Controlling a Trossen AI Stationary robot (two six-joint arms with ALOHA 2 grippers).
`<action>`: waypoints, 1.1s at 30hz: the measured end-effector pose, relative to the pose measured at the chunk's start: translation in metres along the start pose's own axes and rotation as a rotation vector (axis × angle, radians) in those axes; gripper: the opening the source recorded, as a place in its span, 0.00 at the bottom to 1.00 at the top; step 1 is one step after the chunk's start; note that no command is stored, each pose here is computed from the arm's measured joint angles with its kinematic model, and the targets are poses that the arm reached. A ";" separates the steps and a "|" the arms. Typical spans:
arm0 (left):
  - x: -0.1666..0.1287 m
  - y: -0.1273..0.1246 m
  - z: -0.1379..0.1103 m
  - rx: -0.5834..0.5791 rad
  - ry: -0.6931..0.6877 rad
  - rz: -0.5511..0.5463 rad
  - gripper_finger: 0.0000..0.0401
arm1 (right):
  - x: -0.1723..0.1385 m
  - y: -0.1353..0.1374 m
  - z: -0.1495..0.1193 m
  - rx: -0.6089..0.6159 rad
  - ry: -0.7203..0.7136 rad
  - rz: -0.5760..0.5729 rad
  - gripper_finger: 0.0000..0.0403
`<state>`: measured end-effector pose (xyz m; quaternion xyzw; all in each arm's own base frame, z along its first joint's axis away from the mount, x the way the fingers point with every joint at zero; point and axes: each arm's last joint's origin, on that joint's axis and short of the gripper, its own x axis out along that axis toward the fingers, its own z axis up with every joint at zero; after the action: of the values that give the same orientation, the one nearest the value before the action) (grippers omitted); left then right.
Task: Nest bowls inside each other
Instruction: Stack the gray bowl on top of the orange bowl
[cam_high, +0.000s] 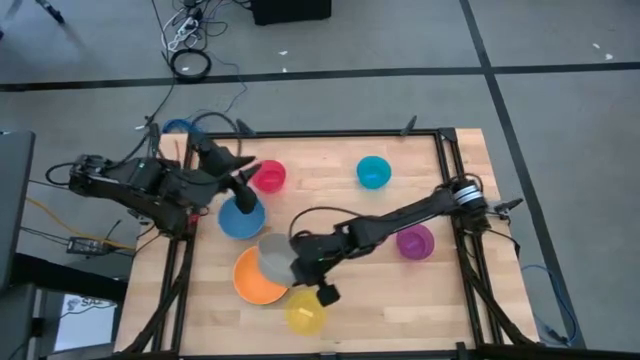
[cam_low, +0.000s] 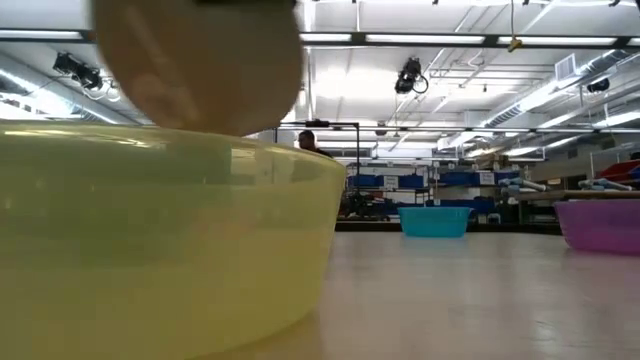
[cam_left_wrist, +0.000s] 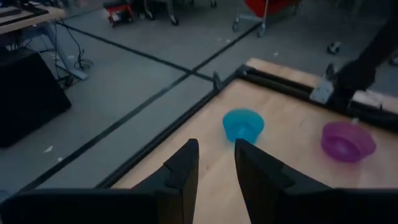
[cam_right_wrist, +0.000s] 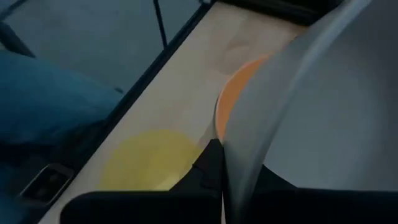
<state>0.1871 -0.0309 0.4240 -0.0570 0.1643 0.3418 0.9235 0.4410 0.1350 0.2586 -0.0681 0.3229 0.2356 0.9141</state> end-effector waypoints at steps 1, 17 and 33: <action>-0.003 0.003 0.002 -0.017 -0.014 -0.001 0.28 | 0.006 -0.002 0.002 -0.009 -0.005 0.000 0.00; -0.029 0.022 0.007 -0.084 -0.060 -0.084 0.28 | 0.034 -0.019 0.016 -0.015 -0.083 0.048 0.00; -0.029 0.022 0.007 -0.092 -0.058 -0.083 0.28 | 0.034 -0.019 0.015 0.007 -0.076 0.048 0.13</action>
<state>0.1534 -0.0305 0.4405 -0.0963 0.1188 0.3118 0.9378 0.4811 0.1356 0.2488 -0.0481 0.2904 0.2589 0.9200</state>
